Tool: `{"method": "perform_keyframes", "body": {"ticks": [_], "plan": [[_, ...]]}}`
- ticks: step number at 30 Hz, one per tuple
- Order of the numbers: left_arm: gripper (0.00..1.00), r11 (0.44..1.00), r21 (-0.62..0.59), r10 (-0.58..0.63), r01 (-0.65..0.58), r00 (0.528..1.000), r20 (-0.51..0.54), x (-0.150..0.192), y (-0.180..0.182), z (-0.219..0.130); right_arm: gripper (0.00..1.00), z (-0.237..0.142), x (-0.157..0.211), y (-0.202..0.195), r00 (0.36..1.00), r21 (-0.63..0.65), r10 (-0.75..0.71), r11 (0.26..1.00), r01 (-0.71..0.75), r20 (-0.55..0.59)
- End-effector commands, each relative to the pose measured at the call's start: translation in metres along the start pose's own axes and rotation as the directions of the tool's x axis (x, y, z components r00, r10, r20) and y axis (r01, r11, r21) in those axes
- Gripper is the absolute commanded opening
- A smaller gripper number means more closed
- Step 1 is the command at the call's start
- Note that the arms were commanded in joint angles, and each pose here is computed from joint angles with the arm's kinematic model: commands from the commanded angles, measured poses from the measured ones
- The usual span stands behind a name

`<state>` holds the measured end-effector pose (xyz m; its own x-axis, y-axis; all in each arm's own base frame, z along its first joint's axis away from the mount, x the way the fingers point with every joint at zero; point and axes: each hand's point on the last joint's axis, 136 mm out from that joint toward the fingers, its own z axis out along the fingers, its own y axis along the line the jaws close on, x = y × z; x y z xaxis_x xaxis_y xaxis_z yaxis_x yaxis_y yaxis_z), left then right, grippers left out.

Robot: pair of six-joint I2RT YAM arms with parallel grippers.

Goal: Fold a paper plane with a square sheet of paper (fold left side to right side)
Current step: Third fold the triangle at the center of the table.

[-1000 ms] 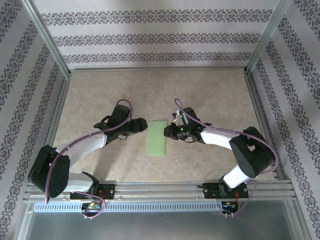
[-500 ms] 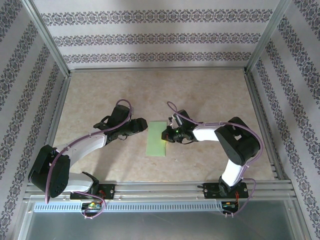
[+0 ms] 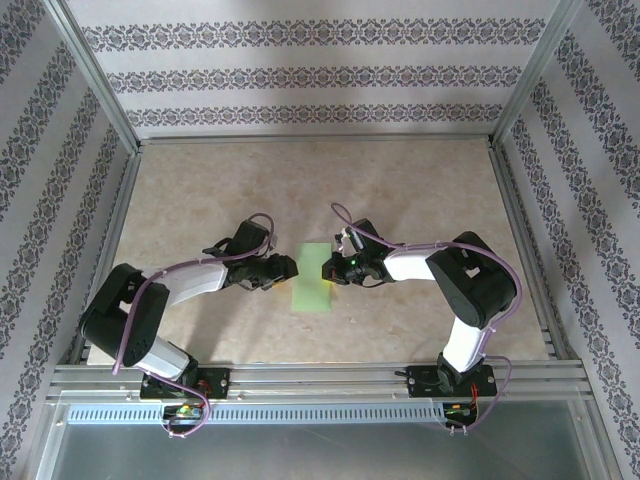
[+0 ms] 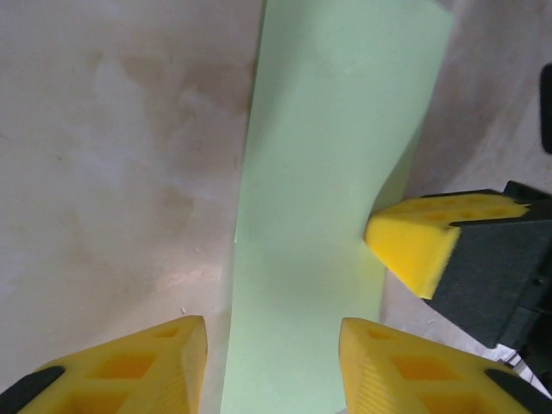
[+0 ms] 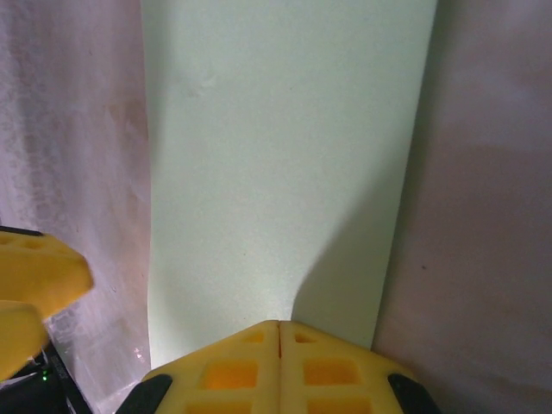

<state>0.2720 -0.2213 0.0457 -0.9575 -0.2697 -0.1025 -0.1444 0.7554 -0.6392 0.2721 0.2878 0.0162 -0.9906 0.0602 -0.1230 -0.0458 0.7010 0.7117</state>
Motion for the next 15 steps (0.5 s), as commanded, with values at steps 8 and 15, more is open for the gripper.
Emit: {"method": "perform_keyframes", "body": {"ticks": [8,15], "plan": [[0.41,1.000,0.002,-0.004,0.004,0.997,-0.079,0.013,0.001,0.016,0.00,0.004,0.002,-0.010,1.000,0.037,-0.018,0.999,0.018,-0.013],[0.36,1.000,0.028,-0.006,0.009,0.995,-0.103,0.016,-0.003,0.026,0.00,0.003,0.002,-0.010,1.000,0.036,-0.017,0.999,0.018,-0.014]]}}
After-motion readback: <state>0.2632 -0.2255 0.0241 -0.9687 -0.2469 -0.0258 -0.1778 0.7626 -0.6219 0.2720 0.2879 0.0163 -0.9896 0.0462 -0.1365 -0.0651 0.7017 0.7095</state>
